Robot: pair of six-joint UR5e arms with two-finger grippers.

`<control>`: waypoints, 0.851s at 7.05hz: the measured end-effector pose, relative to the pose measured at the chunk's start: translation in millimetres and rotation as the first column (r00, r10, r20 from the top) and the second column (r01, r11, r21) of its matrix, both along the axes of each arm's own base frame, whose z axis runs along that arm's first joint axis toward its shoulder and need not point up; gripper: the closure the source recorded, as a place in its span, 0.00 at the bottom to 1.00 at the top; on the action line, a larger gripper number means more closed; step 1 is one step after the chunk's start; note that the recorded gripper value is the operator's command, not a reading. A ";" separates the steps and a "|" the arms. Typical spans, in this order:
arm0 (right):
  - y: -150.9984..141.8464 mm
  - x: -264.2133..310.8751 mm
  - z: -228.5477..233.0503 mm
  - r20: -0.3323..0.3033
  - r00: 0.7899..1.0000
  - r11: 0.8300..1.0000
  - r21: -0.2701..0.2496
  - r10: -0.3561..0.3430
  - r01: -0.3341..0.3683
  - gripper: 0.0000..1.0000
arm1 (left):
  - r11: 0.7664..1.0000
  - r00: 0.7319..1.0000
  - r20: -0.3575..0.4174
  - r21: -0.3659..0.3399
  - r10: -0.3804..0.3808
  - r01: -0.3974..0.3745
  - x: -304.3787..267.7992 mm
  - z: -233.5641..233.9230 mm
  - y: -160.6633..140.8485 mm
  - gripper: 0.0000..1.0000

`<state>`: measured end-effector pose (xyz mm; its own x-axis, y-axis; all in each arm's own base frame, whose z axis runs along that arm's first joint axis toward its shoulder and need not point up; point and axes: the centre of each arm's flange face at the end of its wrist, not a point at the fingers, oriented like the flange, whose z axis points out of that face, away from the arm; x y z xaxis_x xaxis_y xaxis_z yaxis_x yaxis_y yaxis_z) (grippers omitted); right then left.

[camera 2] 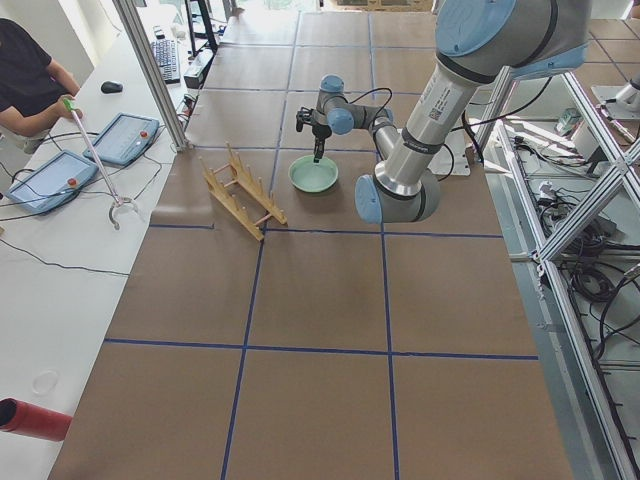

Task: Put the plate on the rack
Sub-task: 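Lower the left gripper and grasp the plate's rim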

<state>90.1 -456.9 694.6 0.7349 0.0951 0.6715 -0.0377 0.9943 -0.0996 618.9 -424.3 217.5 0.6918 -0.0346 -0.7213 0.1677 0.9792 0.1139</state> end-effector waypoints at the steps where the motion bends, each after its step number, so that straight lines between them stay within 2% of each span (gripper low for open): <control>1: 0.0 0.0 0.0 0.000 1.000 1.000 0.000 0.000 0.000 0.00 | 1.000 1.000 0.000 0.000 0.002 -0.002 1.9 1.1 1.7 0.61; 3: 0.0 0.0 0.0 0.000 1.000 1.000 0.000 0.000 0.000 0.00 | 1.000 1.000 0.002 -0.001 0.005 -0.005 4.5 2.9 2.8 0.62; 4: 0.0 0.0 0.0 0.000 1.000 1.000 0.000 0.000 0.000 0.00 | 1.000 1.000 0.001 0.000 0.005 -0.005 4.9 2.4 3.0 0.77; 5: 0.0 0.0 0.0 0.000 1.000 1.000 0.000 0.000 0.000 0.00 | 1.000 1.000 0.000 0.000 0.005 -0.005 4.9 1.8 3.1 0.96; 6: 0.0 0.0 0.0 0.000 1.000 1.000 0.000 0.000 0.000 0.00 | 1.000 1.000 -0.001 0.001 0.006 -0.006 4.6 1.2 3.3 1.00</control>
<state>90.0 -456.9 694.6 0.7349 0.0951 0.6715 -0.0377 0.9943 -0.0996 623.5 -421.0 218.7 0.6915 -0.0303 -0.7217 0.1623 0.9801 0.1144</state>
